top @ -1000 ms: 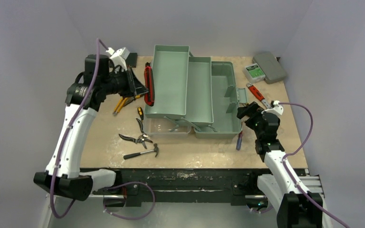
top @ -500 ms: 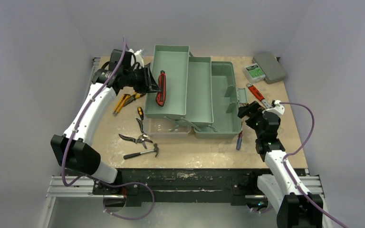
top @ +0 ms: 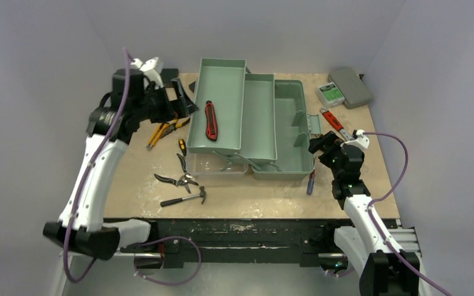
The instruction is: Pack the tool kit
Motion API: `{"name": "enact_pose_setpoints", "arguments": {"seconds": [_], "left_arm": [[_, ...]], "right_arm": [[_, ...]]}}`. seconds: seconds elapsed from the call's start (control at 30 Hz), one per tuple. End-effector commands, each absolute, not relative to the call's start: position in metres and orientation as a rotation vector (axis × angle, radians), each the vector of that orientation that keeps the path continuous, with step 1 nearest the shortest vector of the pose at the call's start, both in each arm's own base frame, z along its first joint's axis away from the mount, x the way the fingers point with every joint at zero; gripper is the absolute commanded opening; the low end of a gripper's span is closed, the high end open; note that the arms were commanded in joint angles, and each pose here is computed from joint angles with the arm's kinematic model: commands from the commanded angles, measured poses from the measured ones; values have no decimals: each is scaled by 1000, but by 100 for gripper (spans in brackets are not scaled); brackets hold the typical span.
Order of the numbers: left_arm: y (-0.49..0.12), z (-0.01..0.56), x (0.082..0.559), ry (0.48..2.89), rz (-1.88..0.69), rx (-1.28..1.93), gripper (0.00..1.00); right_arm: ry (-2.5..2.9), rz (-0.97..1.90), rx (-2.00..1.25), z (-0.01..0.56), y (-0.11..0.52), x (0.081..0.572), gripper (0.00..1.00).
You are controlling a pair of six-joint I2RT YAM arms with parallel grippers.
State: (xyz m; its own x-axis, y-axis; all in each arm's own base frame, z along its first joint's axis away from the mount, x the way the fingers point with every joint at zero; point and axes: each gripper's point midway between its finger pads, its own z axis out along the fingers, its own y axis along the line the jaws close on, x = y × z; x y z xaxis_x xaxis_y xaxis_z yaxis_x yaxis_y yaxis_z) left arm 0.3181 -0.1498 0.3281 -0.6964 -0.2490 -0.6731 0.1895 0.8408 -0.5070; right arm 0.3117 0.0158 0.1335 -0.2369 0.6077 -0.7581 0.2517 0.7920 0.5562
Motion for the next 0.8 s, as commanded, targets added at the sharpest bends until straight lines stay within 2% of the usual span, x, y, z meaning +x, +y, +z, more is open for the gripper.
{"name": "enact_pose_setpoints", "arguments": {"seconds": [0.0,0.13,0.27,0.43,0.77], "left_arm": [[-86,340,292,2113,-492,-227,100],[-25,310,273,2065,-259,-570,100],[14,250,251,2096,-59,-933,100],[24,187,229,2244,120,-1131,89],[-10,110,248,2436,-18,-1228,87]], "right_arm": [[1760,400,659,156,15,320,99],[1764,395,662,153,14,320,99],[1771,390,668,152,13,321,99],[1767,381,672,152,12,320,99],[1771,383,669,150,12,320,99]]}}
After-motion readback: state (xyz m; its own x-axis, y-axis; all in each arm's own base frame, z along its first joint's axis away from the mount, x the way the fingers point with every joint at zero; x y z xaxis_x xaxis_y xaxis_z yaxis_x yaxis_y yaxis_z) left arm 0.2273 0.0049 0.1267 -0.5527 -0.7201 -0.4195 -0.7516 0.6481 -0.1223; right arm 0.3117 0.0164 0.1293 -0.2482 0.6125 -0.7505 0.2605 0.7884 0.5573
